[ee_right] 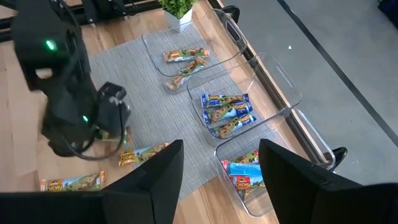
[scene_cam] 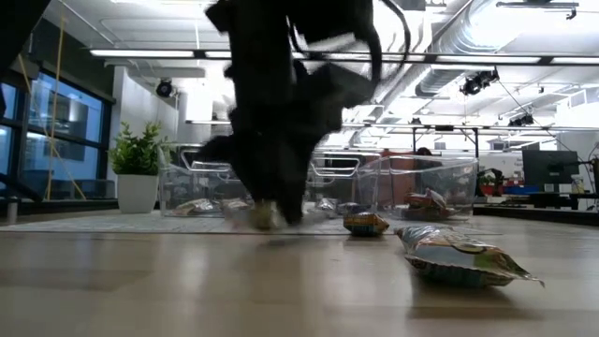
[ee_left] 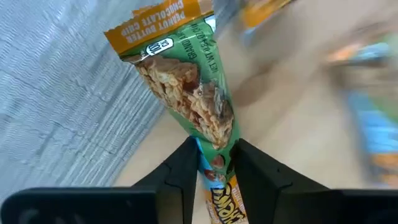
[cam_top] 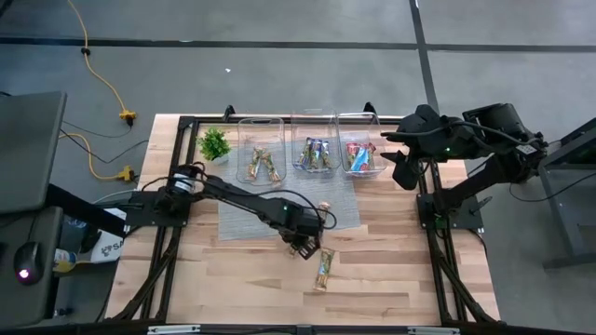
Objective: Pick and place Granola Bars by type
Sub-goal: Put the yellow granola bar into the left transparent bin
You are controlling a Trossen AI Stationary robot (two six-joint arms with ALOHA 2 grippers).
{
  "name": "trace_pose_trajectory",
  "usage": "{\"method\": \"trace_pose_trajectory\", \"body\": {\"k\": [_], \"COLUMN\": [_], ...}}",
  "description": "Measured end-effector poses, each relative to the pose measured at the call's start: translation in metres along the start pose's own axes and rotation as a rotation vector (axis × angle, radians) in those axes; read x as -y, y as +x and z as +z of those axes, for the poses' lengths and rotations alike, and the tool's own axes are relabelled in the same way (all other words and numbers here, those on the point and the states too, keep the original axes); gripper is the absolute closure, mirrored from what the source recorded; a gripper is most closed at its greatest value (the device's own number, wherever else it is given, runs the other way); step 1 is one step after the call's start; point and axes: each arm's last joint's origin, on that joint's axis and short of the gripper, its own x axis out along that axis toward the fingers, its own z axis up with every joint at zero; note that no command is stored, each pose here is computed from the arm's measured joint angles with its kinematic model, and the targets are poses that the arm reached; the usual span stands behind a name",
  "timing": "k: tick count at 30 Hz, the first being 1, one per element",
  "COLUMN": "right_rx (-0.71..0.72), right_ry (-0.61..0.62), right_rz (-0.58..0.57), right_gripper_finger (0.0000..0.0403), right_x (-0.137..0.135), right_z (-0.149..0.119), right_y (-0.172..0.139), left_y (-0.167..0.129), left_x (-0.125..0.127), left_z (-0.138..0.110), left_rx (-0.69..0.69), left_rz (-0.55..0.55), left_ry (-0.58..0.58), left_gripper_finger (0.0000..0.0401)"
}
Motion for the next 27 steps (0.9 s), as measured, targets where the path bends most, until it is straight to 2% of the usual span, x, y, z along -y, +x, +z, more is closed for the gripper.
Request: {"method": "trace_pose_trajectory", "body": {"k": [3,5,10,14,18,24,27], "right_rx": [0.0,0.0,0.0,0.0,-0.001,-0.001,-0.002], "right_ry": [0.0,-0.001,-0.004,-0.01,-0.01,-0.01,-0.01], "right_rz": [0.0,0.0,0.0,0.001,0.003,0.003,0.004], "right_gripper_finger": [0.021,0.021,0.021,0.021,0.021,0.021,0.021], "right_x": [0.0,0.0,0.0,0.0,0.0,0.0,0.0], "right_z": [0.0,0.0,0.0,0.0,0.0,0.0,0.0], "right_y": [0.0,0.0,0.0,0.0,0.0,0.0,0.0], "left_y": [-0.029,-0.046,-0.099,-0.133,-0.165,-0.178,-0.175], "left_x": [-0.001,-0.006,-0.024,-0.055,-0.092,-0.151,-0.175], "left_z": [0.001,-0.002,-0.003,0.005,0.022,0.059,0.078], "left_rx": [0.05,0.063,0.192,0.26,0.325,0.316,0.29], "left_rz": [-0.012,0.021,0.084,0.197,0.264,0.371,0.379], "left_ry": [-0.007,-0.022,-0.058,-0.119,-0.19,-0.269,-0.286], "left_gripper_finger": [0.031,0.031,0.031,0.031,0.031,0.031,0.031]}}
